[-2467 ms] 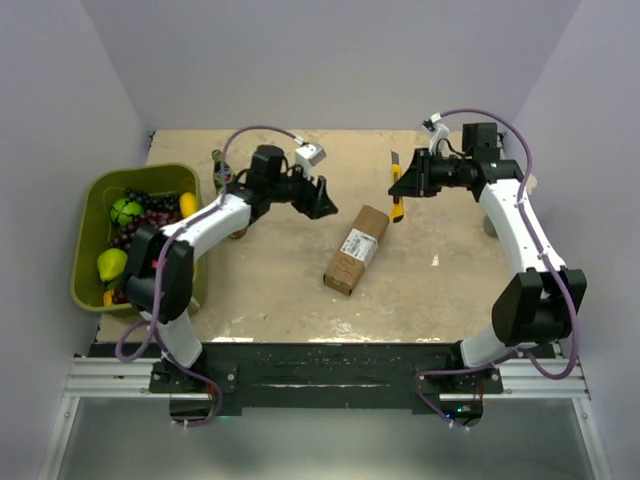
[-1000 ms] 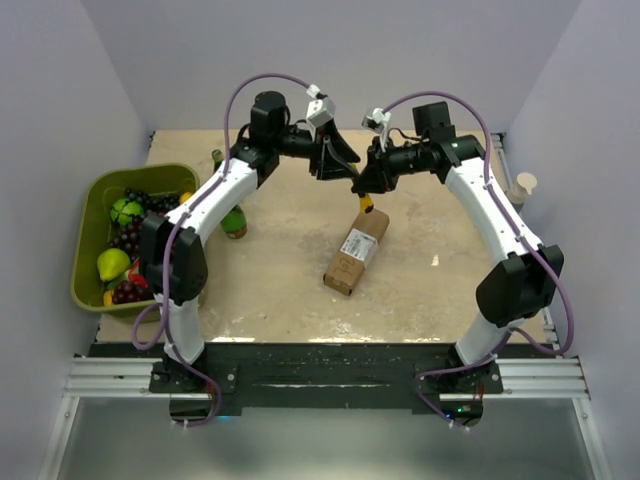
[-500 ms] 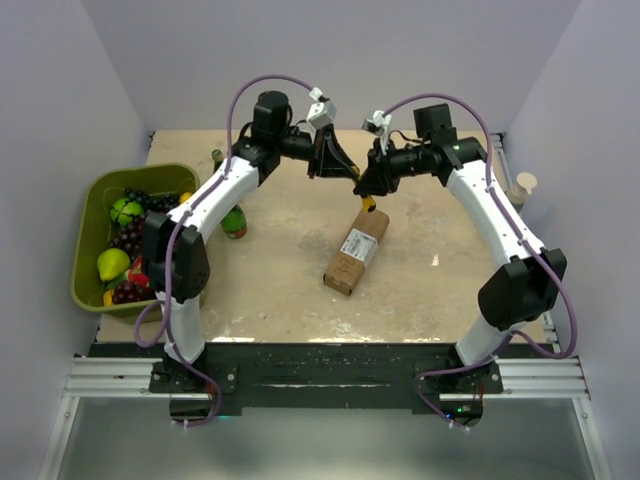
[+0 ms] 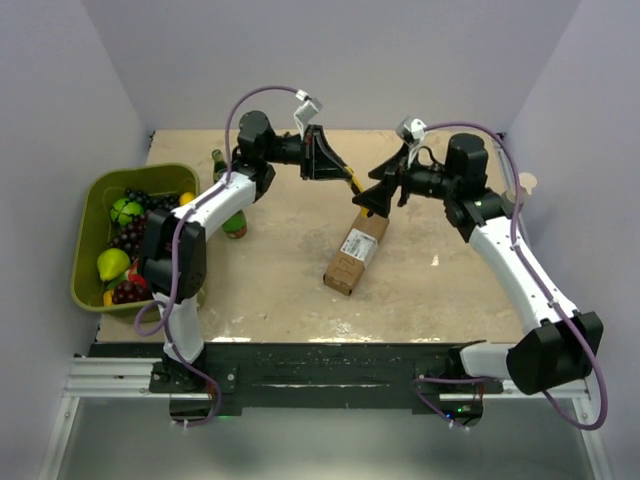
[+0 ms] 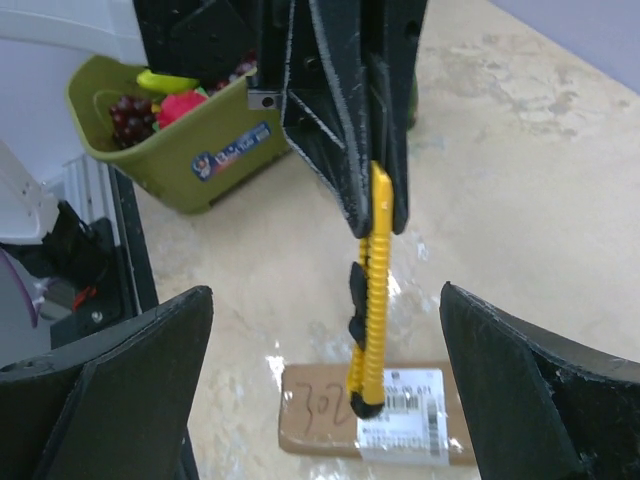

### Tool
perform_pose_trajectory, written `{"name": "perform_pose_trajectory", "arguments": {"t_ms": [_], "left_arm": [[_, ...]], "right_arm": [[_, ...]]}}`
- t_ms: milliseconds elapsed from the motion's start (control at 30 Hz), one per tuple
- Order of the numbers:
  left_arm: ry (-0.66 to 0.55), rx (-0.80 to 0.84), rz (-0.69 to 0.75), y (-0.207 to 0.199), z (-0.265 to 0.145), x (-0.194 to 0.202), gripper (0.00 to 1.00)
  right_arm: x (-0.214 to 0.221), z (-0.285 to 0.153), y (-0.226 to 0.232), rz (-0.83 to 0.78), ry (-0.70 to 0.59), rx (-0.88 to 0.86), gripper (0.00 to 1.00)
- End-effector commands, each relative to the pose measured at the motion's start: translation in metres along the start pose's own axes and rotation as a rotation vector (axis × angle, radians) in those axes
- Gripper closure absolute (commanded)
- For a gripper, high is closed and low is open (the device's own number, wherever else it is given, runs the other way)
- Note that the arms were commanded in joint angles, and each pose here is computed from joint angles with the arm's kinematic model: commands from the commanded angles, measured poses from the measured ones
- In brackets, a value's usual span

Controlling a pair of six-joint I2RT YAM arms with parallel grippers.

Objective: Unpack the express box
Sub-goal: Adjust the knife.

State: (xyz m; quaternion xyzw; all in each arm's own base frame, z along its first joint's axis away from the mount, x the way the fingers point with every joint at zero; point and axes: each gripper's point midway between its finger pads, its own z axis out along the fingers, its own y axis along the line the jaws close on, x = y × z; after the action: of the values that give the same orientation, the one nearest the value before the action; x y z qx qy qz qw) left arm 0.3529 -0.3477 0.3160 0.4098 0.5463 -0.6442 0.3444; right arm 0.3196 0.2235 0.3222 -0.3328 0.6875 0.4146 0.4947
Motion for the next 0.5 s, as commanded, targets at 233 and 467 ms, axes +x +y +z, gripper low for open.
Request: {"name": "perform_pose_trajectory", "arguments": {"t_ms": [233,467], "left_arm": [[-0.085,0.015,-0.002,-0.036,-0.013,-0.047,1.0],[-0.102,-0.002,-0.048,-0.03,-0.012,-0.049,1.0]], "right_arm": [[-0.04,0.027,-0.015,-0.061,-0.164,0.069,0.01],[-0.013,0.034,-0.007,0.033,-0.158,-0.005,0.16]]}}
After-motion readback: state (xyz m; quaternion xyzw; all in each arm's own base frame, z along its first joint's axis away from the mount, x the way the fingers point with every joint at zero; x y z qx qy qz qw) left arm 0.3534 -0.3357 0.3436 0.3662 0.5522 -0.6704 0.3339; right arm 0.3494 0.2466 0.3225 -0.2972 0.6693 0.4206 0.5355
